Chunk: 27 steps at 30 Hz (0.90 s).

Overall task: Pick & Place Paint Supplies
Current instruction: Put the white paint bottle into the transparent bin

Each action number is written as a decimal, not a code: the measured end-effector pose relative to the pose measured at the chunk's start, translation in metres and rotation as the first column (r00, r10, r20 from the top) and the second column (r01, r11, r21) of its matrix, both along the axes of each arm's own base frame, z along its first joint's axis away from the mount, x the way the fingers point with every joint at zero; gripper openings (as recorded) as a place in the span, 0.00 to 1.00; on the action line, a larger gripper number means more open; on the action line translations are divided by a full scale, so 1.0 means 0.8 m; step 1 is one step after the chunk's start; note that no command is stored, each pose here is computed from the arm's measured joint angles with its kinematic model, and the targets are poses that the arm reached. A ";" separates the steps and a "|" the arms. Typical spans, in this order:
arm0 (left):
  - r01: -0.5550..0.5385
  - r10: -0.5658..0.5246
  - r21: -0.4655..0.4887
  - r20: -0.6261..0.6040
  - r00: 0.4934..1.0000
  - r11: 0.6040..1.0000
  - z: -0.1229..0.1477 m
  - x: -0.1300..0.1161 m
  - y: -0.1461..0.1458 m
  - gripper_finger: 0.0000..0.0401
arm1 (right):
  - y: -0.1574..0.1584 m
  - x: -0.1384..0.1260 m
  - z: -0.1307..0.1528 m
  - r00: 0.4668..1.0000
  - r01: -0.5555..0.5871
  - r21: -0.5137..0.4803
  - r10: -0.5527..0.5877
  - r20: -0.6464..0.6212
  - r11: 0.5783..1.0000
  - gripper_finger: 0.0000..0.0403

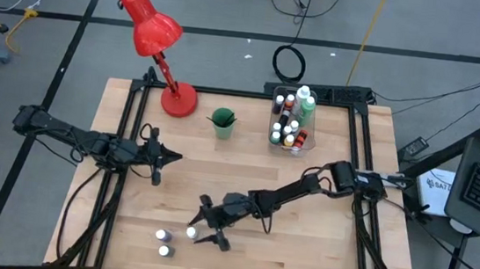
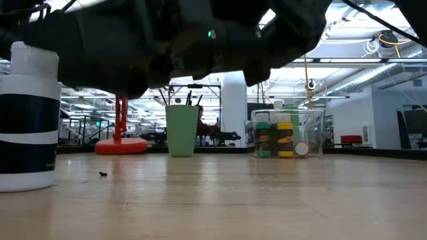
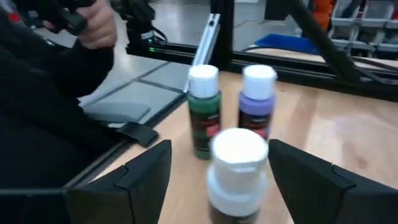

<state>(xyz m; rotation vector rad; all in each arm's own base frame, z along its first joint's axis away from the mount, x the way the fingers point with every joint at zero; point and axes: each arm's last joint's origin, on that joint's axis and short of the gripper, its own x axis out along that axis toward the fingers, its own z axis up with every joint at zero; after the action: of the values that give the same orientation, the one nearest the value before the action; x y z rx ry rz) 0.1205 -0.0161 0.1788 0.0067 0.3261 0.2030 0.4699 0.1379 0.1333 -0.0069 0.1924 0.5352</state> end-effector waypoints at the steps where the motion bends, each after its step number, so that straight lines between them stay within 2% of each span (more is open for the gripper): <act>1: 0.000 0.000 0.000 0.000 1.000 1.000 0.000 0.000 0.000 0.06 | -0.001 0.000 0.000 1.000 0.003 -0.001 -0.003 0.000 1.000 0.64; 17: 0.004 -0.004 0.021 -0.004 1.000 1.000 0.000 0.000 0.000 0.06 | -0.002 0.001 0.002 0.999 -0.023 -0.012 0.023 0.028 1.000 0.53; 23: 0.005 -0.005 0.023 -0.004 1.000 1.000 0.000 0.000 0.000 0.06 | -0.002 0.001 0.001 0.999 -0.024 -0.016 0.024 0.023 1.000 0.45; 27: 0.005 -0.005 0.023 -0.003 1.000 1.000 0.000 0.000 0.000 0.06 | -0.002 0.001 0.001 0.999 -0.029 -0.033 0.030 0.031 0.999 0.37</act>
<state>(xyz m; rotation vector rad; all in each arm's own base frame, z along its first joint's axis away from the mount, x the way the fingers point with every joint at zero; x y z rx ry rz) 0.1205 -0.0160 0.1789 0.0310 0.3269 0.2022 0.4704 0.1363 0.1339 -0.0504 0.1702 0.5607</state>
